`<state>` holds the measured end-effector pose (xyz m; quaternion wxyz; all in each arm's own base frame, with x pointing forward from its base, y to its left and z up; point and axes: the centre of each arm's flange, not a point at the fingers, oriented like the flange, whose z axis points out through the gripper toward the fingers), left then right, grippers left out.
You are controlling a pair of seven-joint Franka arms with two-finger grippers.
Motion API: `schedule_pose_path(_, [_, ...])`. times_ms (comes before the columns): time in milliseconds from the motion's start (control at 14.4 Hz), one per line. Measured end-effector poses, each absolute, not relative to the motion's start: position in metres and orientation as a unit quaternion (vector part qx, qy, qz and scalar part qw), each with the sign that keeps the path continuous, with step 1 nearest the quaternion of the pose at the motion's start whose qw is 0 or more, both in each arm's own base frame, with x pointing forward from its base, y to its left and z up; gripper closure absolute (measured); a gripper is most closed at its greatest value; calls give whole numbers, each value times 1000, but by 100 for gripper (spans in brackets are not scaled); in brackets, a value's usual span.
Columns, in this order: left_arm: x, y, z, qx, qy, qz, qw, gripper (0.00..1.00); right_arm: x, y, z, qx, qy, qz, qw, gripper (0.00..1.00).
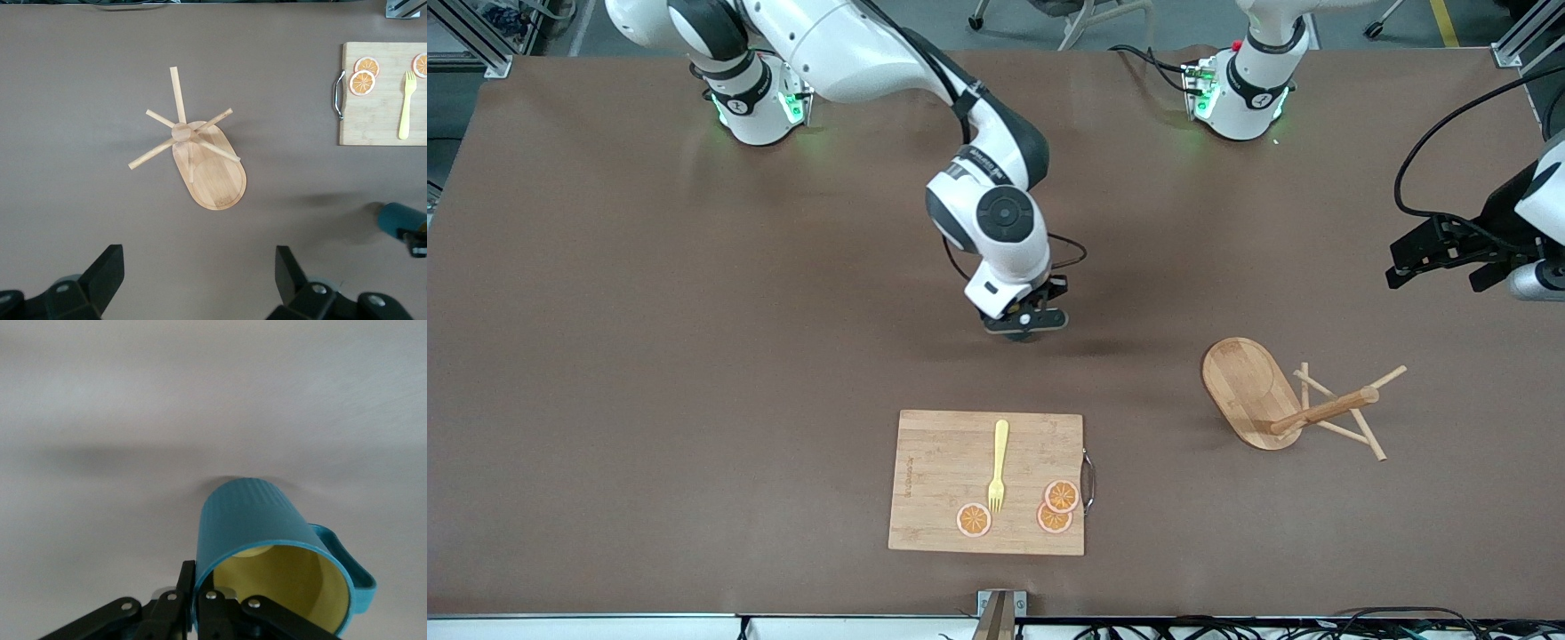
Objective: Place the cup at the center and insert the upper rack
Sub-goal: 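Carry the teal mug with the right gripper toward the table center, then lower the mug at the center and open the right gripper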
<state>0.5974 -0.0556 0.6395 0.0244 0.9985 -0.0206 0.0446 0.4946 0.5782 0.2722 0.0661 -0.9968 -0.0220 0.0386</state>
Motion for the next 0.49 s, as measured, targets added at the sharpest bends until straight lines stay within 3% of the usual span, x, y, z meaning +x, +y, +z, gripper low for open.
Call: schedule_pose_path(486, [597, -58, 639, 998, -23, 44, 25, 0, 485, 598, 255, -997, 1, 37, 63, 93])
